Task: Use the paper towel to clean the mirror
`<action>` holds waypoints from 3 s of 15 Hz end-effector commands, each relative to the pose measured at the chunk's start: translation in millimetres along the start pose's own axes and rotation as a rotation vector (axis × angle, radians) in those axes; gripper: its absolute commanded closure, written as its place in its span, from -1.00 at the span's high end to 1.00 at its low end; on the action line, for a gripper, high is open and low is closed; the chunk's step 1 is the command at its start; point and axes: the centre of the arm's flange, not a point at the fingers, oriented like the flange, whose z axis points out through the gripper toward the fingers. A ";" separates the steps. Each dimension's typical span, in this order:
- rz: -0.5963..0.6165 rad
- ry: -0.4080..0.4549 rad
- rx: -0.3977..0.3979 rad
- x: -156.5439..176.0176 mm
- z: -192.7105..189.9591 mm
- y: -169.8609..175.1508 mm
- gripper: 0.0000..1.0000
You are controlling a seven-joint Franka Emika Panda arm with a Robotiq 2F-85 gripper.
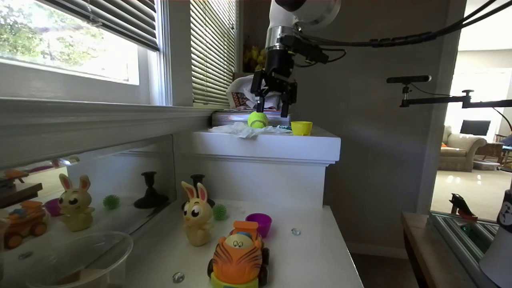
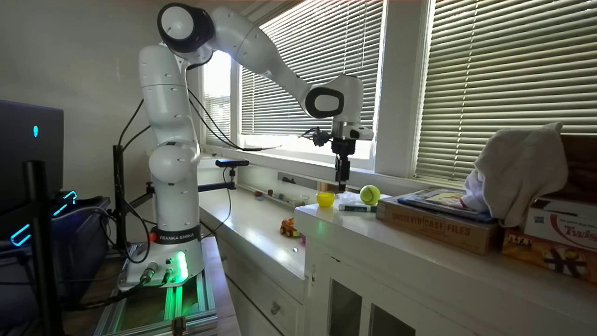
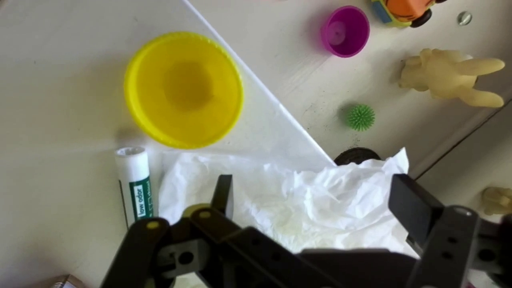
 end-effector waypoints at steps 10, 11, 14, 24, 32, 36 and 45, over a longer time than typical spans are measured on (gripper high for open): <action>-0.182 -0.011 -0.050 10.8 4.3 6.1 1.00; -0.177 -0.007 -0.055 11.6 6.2 6.6 1.00; -0.154 0.020 -0.074 16.1 9.2 7.9 1.00; -0.140 0.032 -0.091 24.4 34.2 5.4 1.00; -0.179 0.000 -0.124 24.0 45.0 2.5 0.18; -0.193 0.007 -0.133 26.1 42.0 0.4 -0.39; -0.189 0.020 -0.122 32.7 21.0 -3.2 -1.00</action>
